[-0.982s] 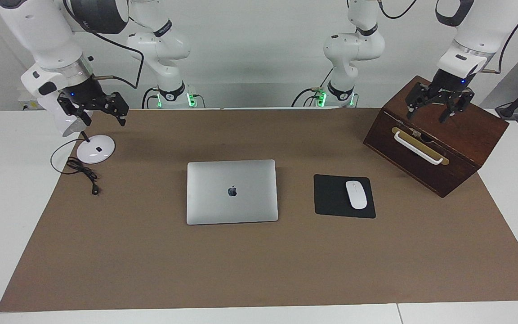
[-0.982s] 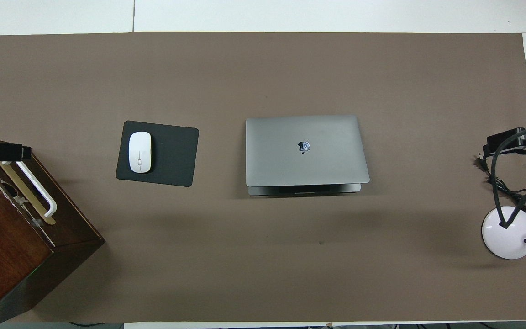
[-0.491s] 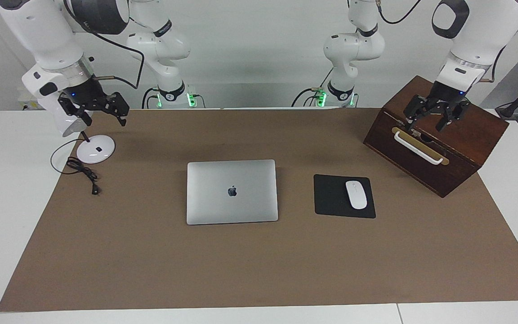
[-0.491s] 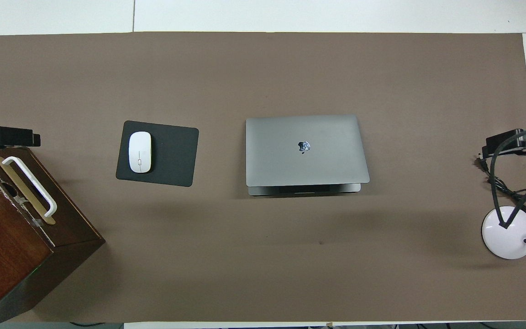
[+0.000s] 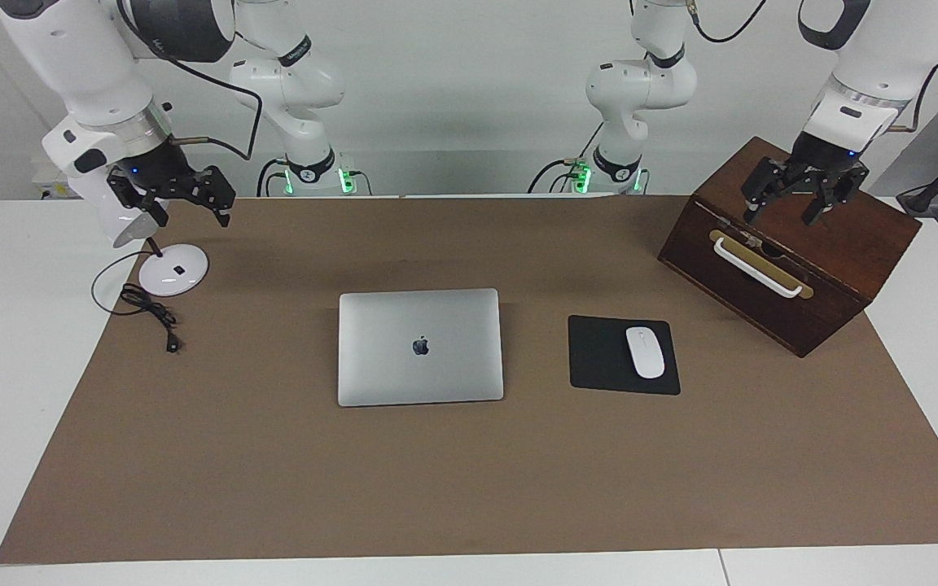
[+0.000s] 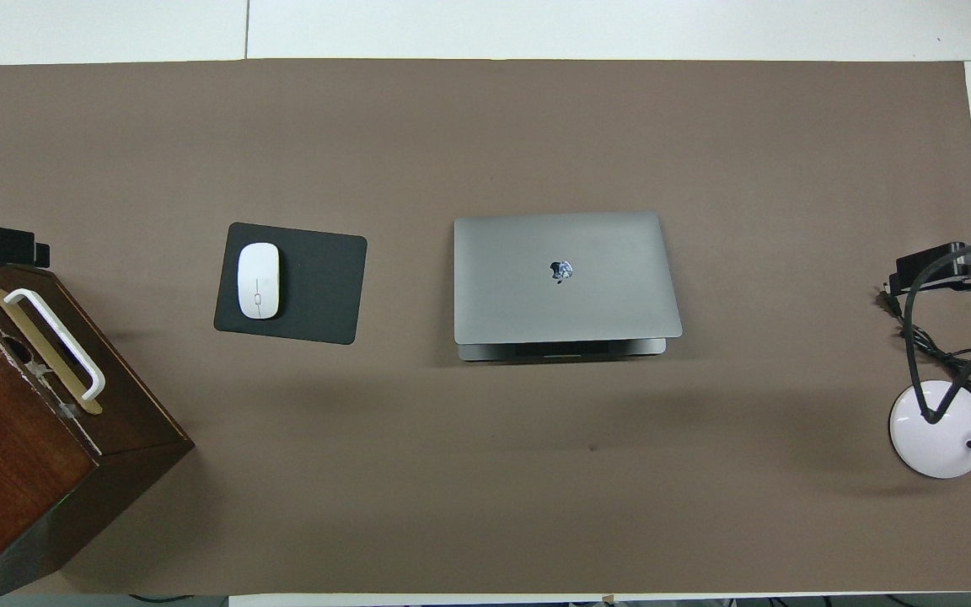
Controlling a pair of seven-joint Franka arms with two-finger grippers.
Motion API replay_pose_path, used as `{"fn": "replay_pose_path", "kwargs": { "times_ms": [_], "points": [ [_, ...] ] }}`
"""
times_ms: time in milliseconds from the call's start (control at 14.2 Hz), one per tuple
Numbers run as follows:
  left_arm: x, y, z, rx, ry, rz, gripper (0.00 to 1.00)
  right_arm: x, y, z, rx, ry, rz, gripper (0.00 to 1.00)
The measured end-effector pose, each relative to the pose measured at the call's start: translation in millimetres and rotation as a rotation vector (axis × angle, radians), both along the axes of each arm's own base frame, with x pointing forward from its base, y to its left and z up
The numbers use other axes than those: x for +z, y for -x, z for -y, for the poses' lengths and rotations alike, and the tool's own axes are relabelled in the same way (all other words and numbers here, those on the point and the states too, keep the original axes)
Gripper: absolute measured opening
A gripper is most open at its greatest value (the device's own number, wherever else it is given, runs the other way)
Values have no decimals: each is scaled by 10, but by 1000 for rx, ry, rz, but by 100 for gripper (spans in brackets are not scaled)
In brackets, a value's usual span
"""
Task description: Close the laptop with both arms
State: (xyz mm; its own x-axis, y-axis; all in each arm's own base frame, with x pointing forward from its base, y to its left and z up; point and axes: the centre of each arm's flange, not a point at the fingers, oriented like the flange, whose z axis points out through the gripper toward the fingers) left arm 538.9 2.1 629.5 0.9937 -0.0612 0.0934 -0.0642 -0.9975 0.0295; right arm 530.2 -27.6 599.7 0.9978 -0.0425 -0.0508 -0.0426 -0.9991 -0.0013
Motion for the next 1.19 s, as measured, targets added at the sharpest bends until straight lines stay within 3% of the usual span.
{"fn": "replay_pose_path", "kwargs": {
  "times_ms": [281, 1193],
  "points": [
    [-60, 19, 2, -5, -22, -39, 100, 0, 0, 0, 0, 0, 1, 100],
    [-63, 23, 8, -6, -22, -42, 100, 2, 0, 2, 0, 0, 1, 100]
  ]
}}
